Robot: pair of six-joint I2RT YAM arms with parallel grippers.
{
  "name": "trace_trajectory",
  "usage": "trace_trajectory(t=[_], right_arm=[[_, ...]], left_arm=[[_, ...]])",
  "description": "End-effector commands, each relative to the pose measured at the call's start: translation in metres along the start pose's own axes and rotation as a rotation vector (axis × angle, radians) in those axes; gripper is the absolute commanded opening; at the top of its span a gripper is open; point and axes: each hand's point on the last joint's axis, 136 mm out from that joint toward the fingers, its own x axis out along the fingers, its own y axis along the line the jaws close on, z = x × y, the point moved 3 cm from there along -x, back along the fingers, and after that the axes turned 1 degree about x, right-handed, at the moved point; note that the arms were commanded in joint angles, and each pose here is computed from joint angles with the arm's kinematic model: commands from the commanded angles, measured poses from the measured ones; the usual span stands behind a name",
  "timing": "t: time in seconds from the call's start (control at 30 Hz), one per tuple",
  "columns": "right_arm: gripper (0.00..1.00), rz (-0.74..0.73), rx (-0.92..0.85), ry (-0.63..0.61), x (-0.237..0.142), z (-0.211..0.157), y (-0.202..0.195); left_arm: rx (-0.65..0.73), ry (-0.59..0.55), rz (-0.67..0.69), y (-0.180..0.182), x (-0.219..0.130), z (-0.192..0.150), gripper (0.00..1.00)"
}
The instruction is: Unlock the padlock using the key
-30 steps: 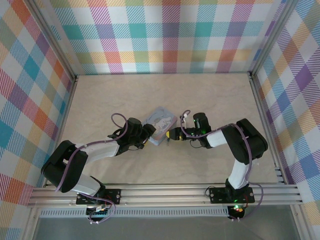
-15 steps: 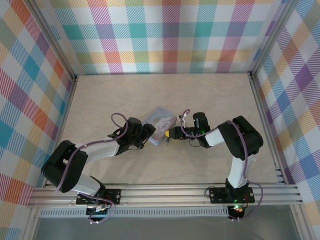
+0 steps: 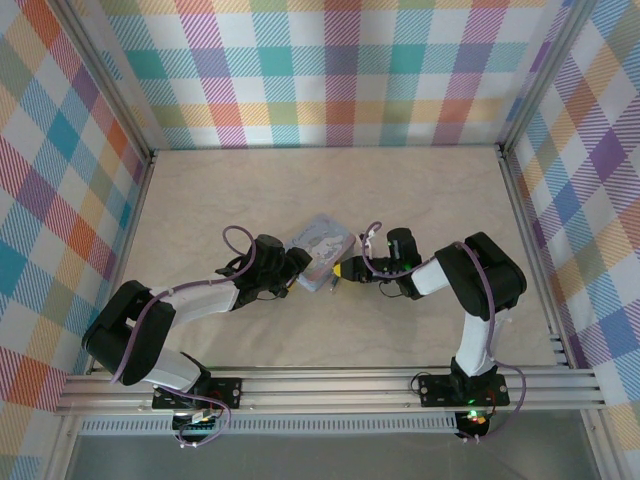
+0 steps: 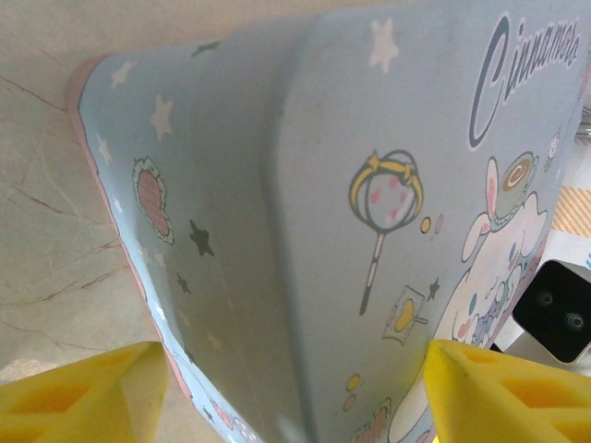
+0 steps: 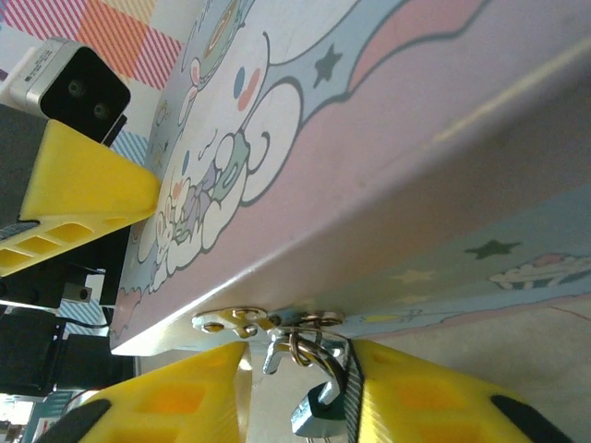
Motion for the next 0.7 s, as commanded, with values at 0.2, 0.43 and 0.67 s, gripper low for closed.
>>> trace_trajectory(t=[0.2, 0.43, 0.67], right_arm=[[0.21, 0.024, -0.033, 0.010, -0.0037, -0.0065, 0.0057], [0.14, 0.006, -0.037, 0.012, -0.0052, -0.0072, 0.0049], [0.07, -0.023, -0.037, -0.004, -0.0074, -0.0065, 0.0027]], left_arm=[[0.006, 0.040, 0.184, 0.0452, 0.0021, -0.0125, 0.72], [0.007, 0.038, 0.185, 0.0456, 0.0017, -0.0124, 0.72], [0.008, 0.034, 0.188, 0.0462, 0.0005, -0.0119, 0.72]])
